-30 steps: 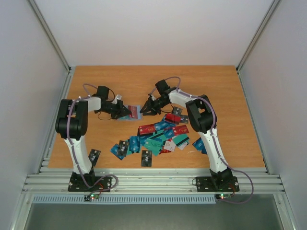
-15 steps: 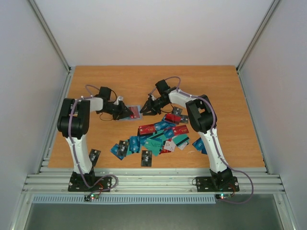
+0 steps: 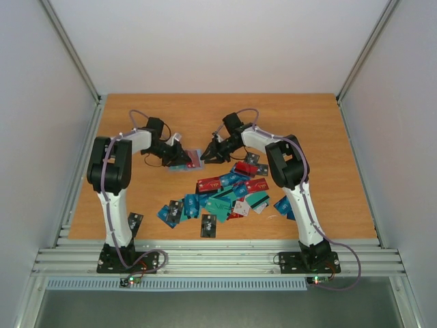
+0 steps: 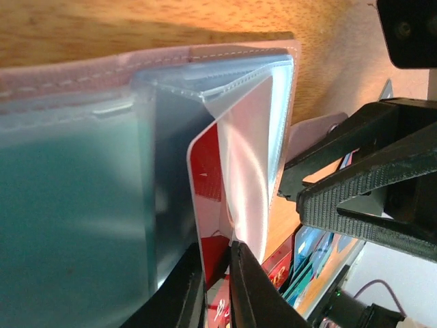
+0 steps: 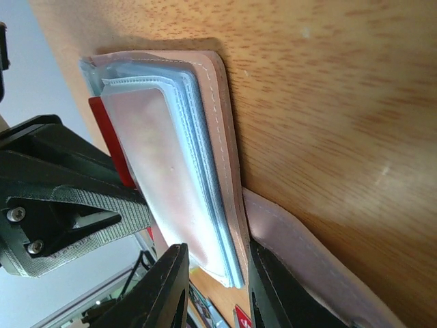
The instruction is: Put the credit cards into the card holder
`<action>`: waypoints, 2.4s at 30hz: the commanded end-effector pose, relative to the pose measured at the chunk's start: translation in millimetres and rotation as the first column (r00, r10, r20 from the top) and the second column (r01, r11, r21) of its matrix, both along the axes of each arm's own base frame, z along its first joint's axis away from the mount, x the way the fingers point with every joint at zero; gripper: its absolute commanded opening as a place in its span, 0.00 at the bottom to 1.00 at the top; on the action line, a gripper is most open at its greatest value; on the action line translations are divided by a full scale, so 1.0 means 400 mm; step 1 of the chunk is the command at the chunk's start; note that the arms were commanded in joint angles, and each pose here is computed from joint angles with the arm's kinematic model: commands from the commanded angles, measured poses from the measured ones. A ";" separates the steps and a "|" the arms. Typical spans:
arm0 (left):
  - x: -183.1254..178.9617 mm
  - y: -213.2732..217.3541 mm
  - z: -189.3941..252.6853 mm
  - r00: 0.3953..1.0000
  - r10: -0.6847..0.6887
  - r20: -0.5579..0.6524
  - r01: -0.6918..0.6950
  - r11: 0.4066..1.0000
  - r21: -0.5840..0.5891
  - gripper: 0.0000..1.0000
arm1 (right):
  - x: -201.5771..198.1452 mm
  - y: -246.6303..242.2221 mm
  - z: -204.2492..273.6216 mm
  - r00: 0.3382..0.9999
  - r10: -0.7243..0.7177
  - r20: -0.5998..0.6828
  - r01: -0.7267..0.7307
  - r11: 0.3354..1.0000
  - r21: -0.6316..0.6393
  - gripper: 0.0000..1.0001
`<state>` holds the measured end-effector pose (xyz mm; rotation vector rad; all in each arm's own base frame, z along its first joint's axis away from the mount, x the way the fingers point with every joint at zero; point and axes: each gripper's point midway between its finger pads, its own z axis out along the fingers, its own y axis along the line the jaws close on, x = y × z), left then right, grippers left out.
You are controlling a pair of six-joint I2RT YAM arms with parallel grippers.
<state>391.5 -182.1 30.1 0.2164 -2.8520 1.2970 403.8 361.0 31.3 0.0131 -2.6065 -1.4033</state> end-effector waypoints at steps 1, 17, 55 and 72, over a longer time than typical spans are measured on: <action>-0.021 -0.002 -0.005 0.996 -0.085 -0.014 0.086 0.996 0.025 0.11 | 0.019 0.002 -0.014 1.000 -0.005 0.002 0.005 1.000 -0.009 0.26; -0.030 -0.029 -0.008 0.979 -0.196 -0.047 0.197 0.980 0.002 0.13 | 0.053 0.013 -0.008 1.000 -0.010 0.009 0.010 1.000 -0.015 0.26; -0.034 0.057 0.031 0.997 -0.074 -0.032 0.080 0.960 0.269 0.81 | 0.054 0.015 0.048 0.999 -0.017 0.048 0.018 1.000 -0.019 0.25; -0.016 0.096 0.116 0.998 -0.013 0.063 -0.010 0.935 0.353 0.99 | 0.040 0.036 0.101 0.998 -0.003 0.055 0.003 1.000 0.003 0.25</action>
